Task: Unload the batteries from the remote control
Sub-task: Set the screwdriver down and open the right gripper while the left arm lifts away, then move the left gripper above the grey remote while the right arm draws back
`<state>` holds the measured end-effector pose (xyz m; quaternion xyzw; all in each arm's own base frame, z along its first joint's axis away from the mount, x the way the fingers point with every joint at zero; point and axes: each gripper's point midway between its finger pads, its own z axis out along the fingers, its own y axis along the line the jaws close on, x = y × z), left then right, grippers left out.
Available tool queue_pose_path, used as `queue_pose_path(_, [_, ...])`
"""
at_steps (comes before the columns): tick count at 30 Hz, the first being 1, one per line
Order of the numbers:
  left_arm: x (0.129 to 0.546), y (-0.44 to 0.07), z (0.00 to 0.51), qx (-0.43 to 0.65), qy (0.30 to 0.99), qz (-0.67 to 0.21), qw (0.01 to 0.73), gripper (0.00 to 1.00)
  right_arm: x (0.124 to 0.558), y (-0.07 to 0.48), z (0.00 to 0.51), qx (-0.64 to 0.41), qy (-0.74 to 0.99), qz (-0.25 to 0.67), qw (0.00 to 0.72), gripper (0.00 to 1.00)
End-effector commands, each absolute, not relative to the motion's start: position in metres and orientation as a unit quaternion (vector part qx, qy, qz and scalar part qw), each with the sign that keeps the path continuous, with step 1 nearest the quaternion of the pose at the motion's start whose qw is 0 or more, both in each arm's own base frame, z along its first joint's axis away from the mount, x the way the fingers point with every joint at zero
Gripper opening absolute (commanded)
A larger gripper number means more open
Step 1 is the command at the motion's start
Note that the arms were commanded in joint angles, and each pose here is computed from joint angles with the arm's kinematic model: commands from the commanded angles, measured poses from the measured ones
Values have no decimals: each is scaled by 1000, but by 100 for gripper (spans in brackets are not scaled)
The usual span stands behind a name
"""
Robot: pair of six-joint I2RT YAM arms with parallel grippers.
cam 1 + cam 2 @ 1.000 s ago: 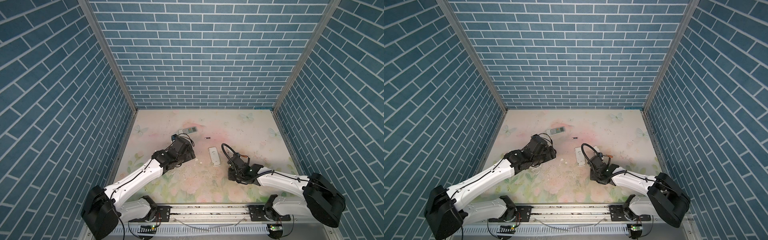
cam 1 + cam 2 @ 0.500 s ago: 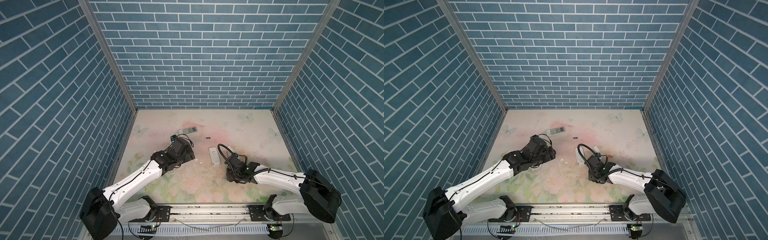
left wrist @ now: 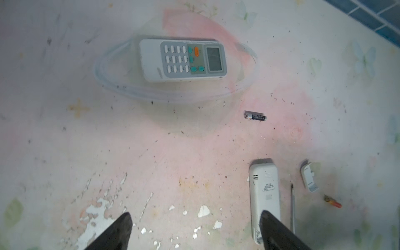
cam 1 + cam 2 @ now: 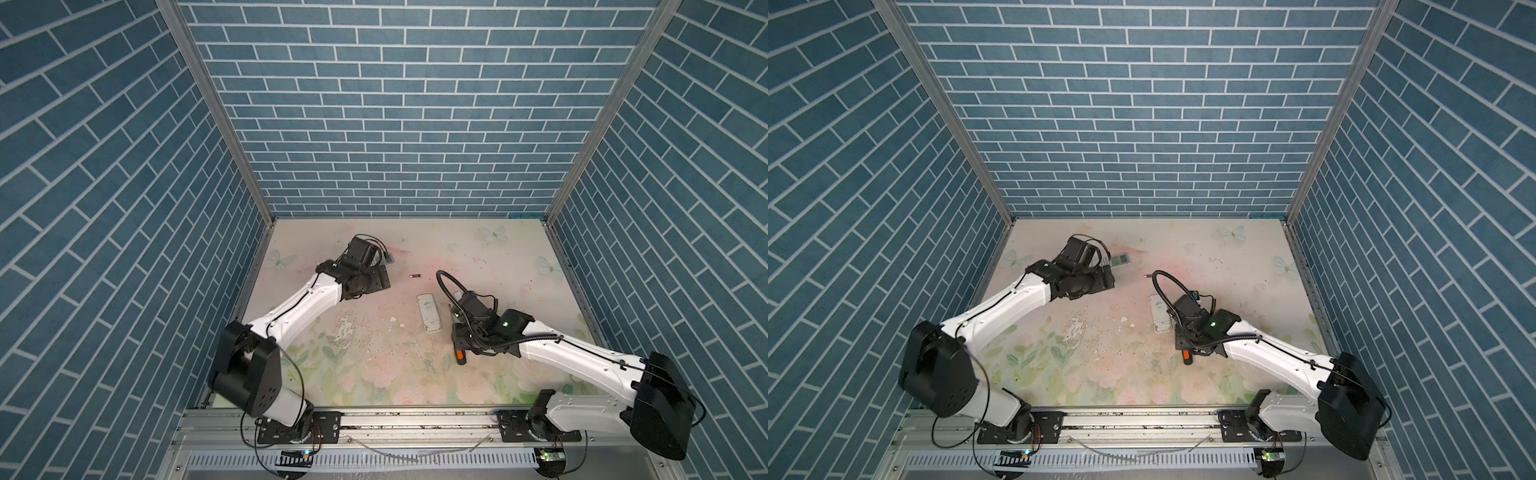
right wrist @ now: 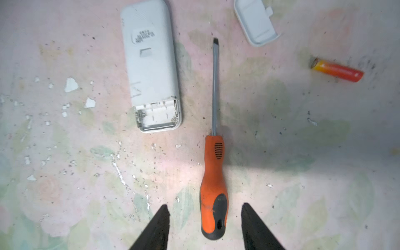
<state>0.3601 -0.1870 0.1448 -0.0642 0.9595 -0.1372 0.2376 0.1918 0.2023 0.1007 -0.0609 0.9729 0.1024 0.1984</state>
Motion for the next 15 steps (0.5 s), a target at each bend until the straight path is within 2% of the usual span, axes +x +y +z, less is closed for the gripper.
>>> queue_pose_path(1, [364, -198, 129, 74, 974, -104, 184, 100, 189, 185, 123, -77, 972, 75, 211, 55])
queue_pose_path(12, [426, -182, 108, 351, 924, 88, 121, 100, 207, 167, 181, -73, 957, 85, 269, 58])
queue_pose_path(15, [441, -183, 93, 409, 899, 109, 112, 100, 212, 169, 184, -69, 955, 96, 270, 58])
